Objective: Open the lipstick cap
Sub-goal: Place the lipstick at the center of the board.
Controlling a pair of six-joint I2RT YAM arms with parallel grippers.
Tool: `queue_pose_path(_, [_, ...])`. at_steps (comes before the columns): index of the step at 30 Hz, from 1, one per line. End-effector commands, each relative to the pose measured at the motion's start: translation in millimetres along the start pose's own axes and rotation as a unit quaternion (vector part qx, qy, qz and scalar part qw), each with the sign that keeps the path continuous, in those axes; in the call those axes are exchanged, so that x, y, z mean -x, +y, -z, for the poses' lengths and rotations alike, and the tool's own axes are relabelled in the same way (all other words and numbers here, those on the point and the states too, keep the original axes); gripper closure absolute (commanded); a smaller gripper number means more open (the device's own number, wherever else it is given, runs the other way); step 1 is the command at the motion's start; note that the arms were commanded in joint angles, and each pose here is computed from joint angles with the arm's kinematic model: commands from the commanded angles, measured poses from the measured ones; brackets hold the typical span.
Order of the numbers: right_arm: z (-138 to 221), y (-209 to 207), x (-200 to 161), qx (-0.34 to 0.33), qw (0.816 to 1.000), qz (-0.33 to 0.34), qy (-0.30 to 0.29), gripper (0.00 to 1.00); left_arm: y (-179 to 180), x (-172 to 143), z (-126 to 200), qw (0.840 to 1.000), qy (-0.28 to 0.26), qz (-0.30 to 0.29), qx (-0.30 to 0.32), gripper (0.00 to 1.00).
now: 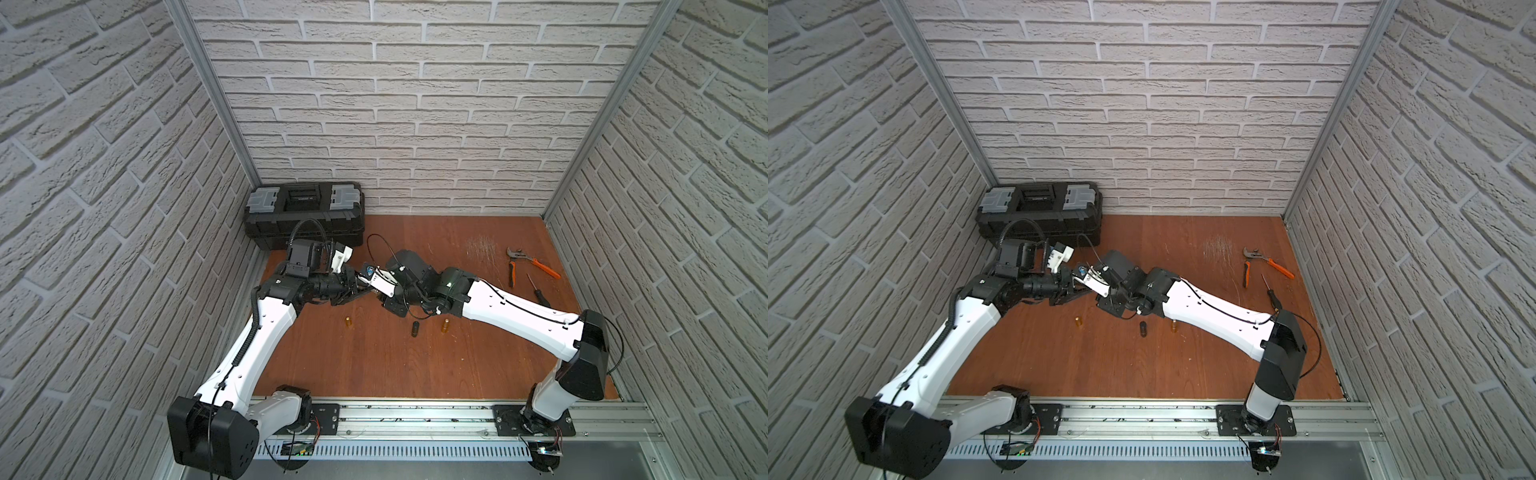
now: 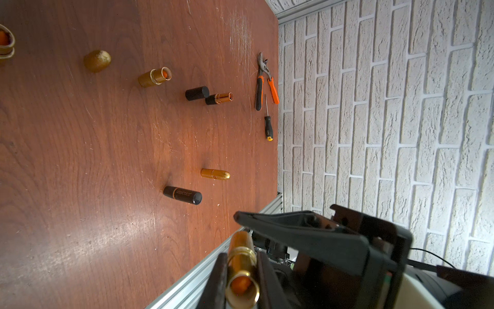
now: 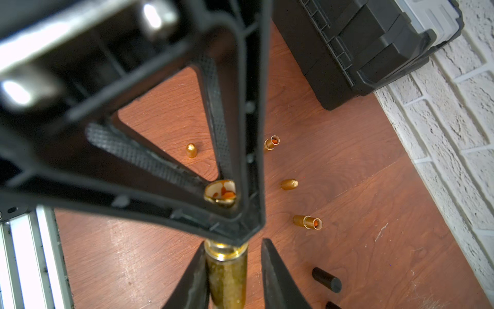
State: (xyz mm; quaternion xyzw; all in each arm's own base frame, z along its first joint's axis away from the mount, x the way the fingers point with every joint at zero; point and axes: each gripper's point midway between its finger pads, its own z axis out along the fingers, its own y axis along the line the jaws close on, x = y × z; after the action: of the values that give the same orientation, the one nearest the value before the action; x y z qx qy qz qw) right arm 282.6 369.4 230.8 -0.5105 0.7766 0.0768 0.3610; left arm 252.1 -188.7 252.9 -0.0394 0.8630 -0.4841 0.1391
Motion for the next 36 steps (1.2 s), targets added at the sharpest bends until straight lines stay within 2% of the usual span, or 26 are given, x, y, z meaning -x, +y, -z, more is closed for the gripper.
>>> queue_pose_path(1, [27,-13,18,-0.031,0.999,-0.005,-0.036,0.65,-1,12,11,1.0,-0.017,-0.01,0.021,0.84])
queue_pose_path(3, [33,-18,14,-0.043,0.999,-0.003,-0.032,0.64,9,16,14,0.998,-0.019,-0.015,0.06,0.84])
queue_pose_path(8, [49,-26,-1,-0.072,0.997,-0.007,-0.031,0.63,29,31,7,0.994,-0.032,-0.008,0.101,0.84])
queue_pose_path(10, [58,-32,-5,-0.087,0.996,-0.014,-0.034,0.63,43,34,5,0.988,-0.038,-0.013,0.146,0.84])
queue_pose_path(14, [76,-39,-8,-0.107,0.993,-0.025,-0.047,0.62,74,35,-5,0.965,-0.046,-0.055,0.253,0.83])
queue_pose_path(21, [91,-46,-16,-0.127,0.99,-0.033,-0.044,0.61,103,22,-49,0.935,-0.011,-0.126,0.332,0.83])
queue_pose_path(23, [88,-46,-21,-0.129,0.991,-0.033,-0.034,0.61,113,17,-59,0.922,0.004,-0.141,0.361,0.83])
queue_pose_path(26, [83,-45,-26,-0.13,0.991,-0.034,-0.023,0.61,122,14,-72,0.91,0.012,-0.159,0.384,0.83])
queue_pose_path(36, [76,-44,-33,-0.131,0.991,-0.029,-0.007,0.61,144,10,-84,0.895,0.009,-0.175,0.41,0.83])
